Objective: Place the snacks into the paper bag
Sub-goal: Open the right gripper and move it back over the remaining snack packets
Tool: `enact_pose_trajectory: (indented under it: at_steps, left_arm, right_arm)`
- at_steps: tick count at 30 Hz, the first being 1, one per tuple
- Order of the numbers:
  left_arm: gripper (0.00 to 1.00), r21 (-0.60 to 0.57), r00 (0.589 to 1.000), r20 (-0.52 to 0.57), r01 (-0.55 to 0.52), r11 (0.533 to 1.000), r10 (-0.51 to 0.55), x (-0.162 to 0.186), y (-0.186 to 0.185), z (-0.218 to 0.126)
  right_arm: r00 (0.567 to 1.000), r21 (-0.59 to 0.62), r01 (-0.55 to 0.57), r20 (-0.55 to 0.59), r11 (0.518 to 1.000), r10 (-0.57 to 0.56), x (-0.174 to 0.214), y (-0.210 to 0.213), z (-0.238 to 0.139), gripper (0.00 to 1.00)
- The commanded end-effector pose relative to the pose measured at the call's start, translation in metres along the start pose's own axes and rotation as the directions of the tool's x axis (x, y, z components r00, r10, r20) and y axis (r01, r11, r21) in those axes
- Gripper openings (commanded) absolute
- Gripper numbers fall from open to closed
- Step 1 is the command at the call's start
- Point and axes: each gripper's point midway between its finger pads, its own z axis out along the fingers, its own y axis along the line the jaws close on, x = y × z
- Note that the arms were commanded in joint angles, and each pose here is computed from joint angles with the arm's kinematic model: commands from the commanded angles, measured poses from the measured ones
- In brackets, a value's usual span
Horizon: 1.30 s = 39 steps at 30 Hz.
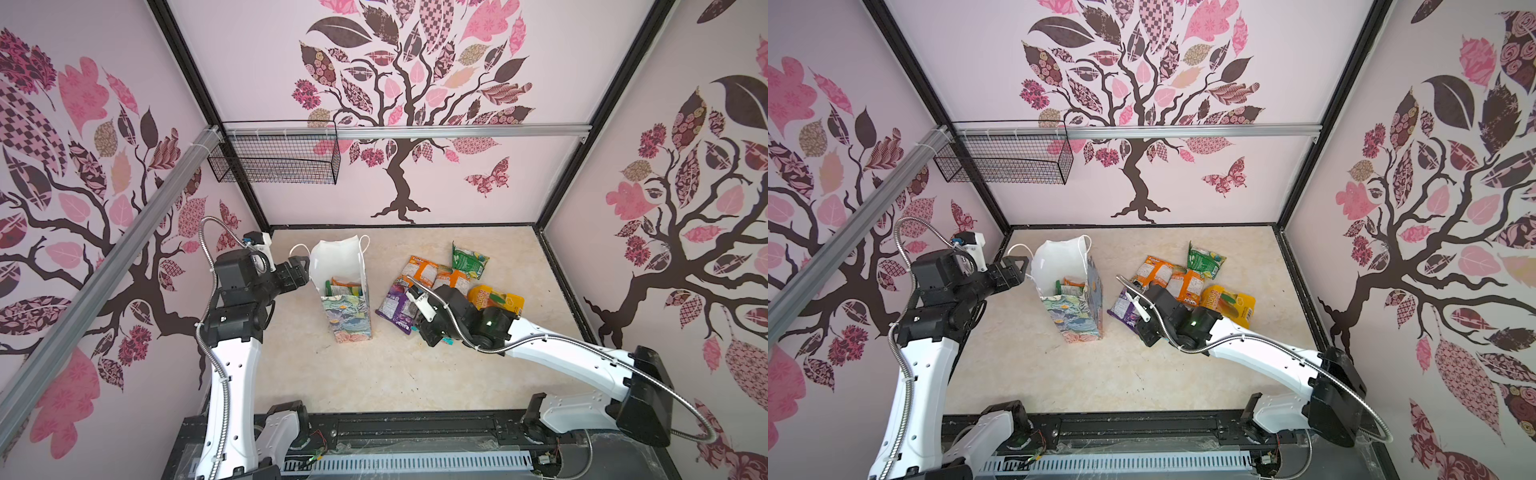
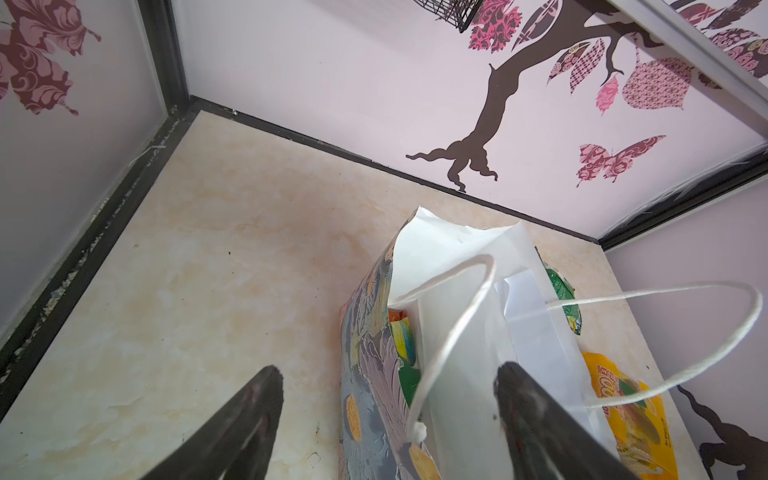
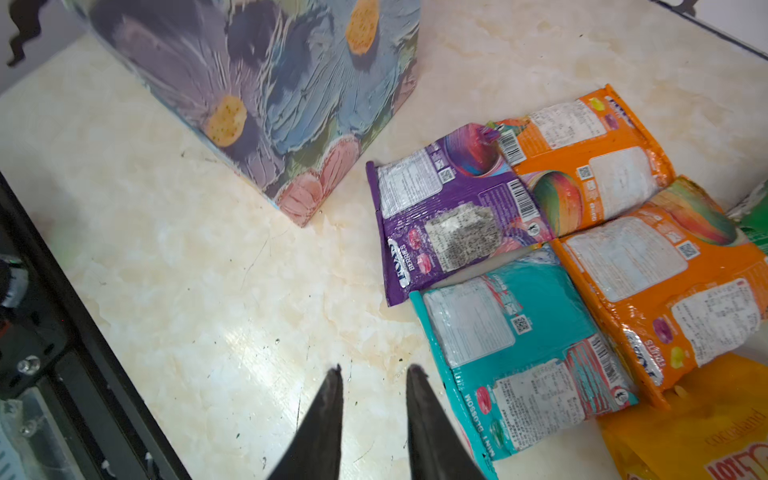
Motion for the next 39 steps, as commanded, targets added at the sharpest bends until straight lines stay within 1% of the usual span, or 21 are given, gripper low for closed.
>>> enact_pose_trajectory:
  at_steps: [1,5,7,11,18,25,31,37,39]
  left_arm:
    - [0.83,0.061,1.0,0.022,-0.003,0.998,0.002,-0.008,-0.01,0.002]
    - [0.8,0.08,1.0,0.023,-0.012,0.997,0.01,-0.001,-0.011,0.004]
    - [0.79,0.076,0.999,0.03,0.01,0.997,-0.012,0.003,-0.007,0.009]
    - [0.77,0.116,1.0,-0.003,0.021,0.993,-0.02,0.009,-0.011,0.015]
    - [0.76,0.113,0.999,-0.024,0.033,0.993,-0.031,0.019,-0.007,0.02]
    - [0.76,0.12,1.0,-0.008,0.028,0.992,-0.028,0.019,-0.008,0.017]
    - [0.76,0.122,0.999,-0.021,0.043,0.992,-0.041,0.021,-0.007,0.02]
    - [0.76,0.135,0.999,-0.022,0.05,0.99,-0.047,0.022,-0.009,0.022]
    - [0.76,0.137,0.999,-0.024,0.05,0.989,-0.047,0.022,-0.009,0.022]
  right_arm:
    - [0.994,0.095,0.066,-0.088,0.993,-0.057,0.015,-0.017,0.015,0.29]
    - [0.987,0.099,0.1,-0.139,0.99,-0.086,0.027,-0.017,0.032,0.29]
    - [0.981,0.098,0.115,-0.165,0.989,-0.097,0.03,-0.017,0.041,0.29]
    - [0.971,0.109,0.137,-0.21,0.985,-0.112,0.035,-0.018,0.056,0.29]
    - [0.931,0.083,0.195,-0.328,0.977,-0.158,0.052,-0.015,0.085,0.3]
    - [0.916,0.107,0.238,-0.356,0.965,-0.186,0.055,-0.021,0.096,0.32]
    - [0.904,0.112,0.254,-0.38,0.961,-0.195,0.063,-0.024,0.1,0.33]
    - [0.901,0.176,0.282,-0.385,0.943,-0.198,0.062,-0.035,0.106,0.34]
    - [0.901,0.18,0.281,-0.387,0.943,-0.195,0.063,-0.036,0.109,0.35]
